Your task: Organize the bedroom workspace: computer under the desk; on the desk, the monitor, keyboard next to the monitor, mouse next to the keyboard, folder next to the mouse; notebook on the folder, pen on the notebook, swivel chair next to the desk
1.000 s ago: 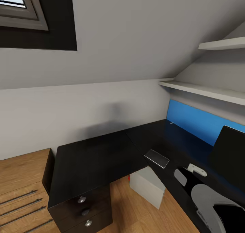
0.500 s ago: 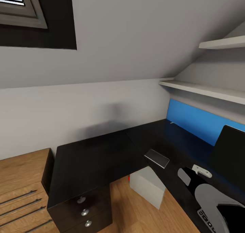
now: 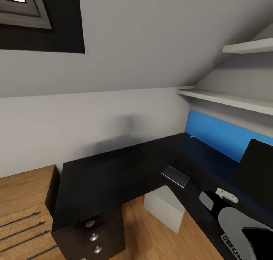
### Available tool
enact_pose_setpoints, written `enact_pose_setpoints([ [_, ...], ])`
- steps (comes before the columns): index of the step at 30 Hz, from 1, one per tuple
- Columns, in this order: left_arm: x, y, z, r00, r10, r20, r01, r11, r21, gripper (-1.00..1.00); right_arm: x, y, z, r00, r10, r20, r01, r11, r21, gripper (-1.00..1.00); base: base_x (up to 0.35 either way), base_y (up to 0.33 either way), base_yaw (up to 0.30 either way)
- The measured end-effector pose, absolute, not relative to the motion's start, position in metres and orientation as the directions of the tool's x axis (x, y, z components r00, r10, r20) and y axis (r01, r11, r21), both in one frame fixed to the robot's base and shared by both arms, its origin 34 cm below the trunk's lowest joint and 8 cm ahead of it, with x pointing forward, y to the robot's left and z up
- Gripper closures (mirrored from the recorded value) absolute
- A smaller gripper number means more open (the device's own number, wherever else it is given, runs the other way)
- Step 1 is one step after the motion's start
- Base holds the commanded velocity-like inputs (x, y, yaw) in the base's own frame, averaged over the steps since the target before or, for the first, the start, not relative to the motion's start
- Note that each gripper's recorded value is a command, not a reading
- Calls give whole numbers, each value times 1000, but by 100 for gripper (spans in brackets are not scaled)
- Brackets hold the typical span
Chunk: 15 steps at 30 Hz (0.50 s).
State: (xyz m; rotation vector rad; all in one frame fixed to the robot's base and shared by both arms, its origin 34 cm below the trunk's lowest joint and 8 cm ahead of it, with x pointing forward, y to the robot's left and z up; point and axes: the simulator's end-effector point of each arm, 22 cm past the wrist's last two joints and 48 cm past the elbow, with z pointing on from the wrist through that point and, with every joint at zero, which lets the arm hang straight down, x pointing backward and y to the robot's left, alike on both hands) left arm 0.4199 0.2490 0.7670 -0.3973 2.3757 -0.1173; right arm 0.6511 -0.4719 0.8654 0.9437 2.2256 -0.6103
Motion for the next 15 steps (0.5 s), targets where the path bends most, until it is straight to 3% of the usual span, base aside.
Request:
enact_pose_setpoints([
  [4,421,250,764,-698,-315,-643,-252,949,-192,-100,650,-483,865,-520,456,-723,769,618,-164,100,0,0,0],
  [8,422,250,760,-698,-316,-642,-254,948,-191,-100,657,-488,869,-411,490,-769,821,565,-78,100,0,0,0],
  [15,424,249,754,-699,-317,-641,-254,948,-192,-100,661,-469,845,-262,674,-691,875,468,125,100,0,0,0],
])
